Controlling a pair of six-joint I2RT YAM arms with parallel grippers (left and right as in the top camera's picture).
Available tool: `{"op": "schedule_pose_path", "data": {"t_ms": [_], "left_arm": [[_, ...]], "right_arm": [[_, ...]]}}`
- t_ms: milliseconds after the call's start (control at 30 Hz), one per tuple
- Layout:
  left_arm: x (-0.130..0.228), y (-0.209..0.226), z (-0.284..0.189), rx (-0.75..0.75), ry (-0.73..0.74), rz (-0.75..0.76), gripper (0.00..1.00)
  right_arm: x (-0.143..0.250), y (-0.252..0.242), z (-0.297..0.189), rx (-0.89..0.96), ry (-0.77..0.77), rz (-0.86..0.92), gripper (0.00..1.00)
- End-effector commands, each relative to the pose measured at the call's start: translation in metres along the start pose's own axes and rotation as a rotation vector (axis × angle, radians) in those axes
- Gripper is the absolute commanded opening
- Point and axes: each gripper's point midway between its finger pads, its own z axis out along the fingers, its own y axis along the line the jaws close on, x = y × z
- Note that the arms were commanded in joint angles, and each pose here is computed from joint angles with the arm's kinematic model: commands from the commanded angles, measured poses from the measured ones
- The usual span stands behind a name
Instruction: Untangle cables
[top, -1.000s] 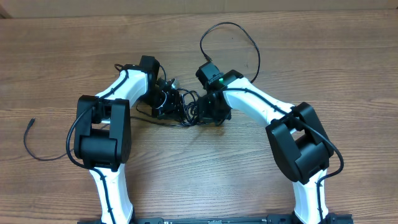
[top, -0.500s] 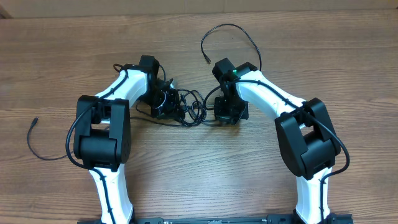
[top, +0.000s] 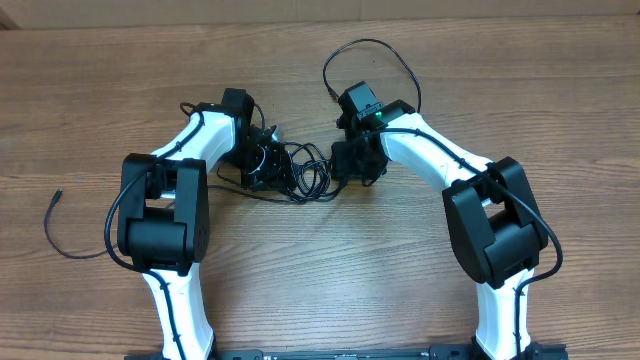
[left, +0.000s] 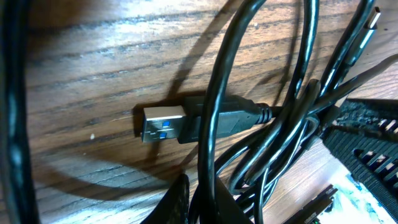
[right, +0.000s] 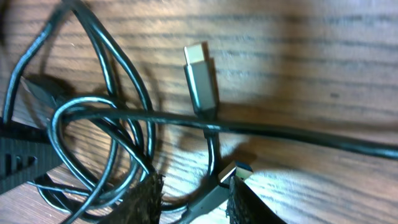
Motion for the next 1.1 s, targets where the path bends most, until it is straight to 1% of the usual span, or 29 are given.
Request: {"op": "schedule_pose_path", "data": {"t_ms": [0, 267, 533, 567, 633, 667, 833, 1067], "left_arm": [[-0.005, 0.022, 0.003, -0.092, -0.017, -0.016, 0.13], [-0.005, 0.022, 0.003, -0.092, -0.017, -0.016, 0.14], [-0.005, 0.022, 0.003, -0.092, -0.017, -0.013, 0.13], [-0.005, 0.022, 0.003, -0.092, -0.017, -0.012, 0.13], [-0.005, 0.022, 0.003, -0.093, -0.017, -0.012, 0.13], [-0.005, 0.022, 0.003, -0.093, -0.017, -0.012, 0.12], [-0.006, 0.025, 0.002, -0.106, -0.022, -0.015, 0.11], [-0.005, 0.028, 0.001, -0.123, -0.02, -0.019, 0.1]], "right_arm": [[-0.001, 0.013, -0.006, -0.029, -0.023, -0.052, 0.33], [0.006, 0.033, 0.008, -0.025, -0.045, -0.144, 0.33], [0.005, 0.035, 0.011, 0.004, -0.064, -0.158, 0.33], [0.005, 0.035, 0.011, 0.004, -0.064, -0.158, 0.29], [0.006, 0.035, 0.011, 0.004, -0.064, -0.158, 0.07], [0.005, 0.035, 0.01, 0.004, -0.064, -0.157, 0.04], [0.002, 0.032, 0.002, -0.042, -0.048, -0.126, 0.04], [0.007, -0.007, -0.032, 0.018, 0.047, 0.004, 0.04]]}}
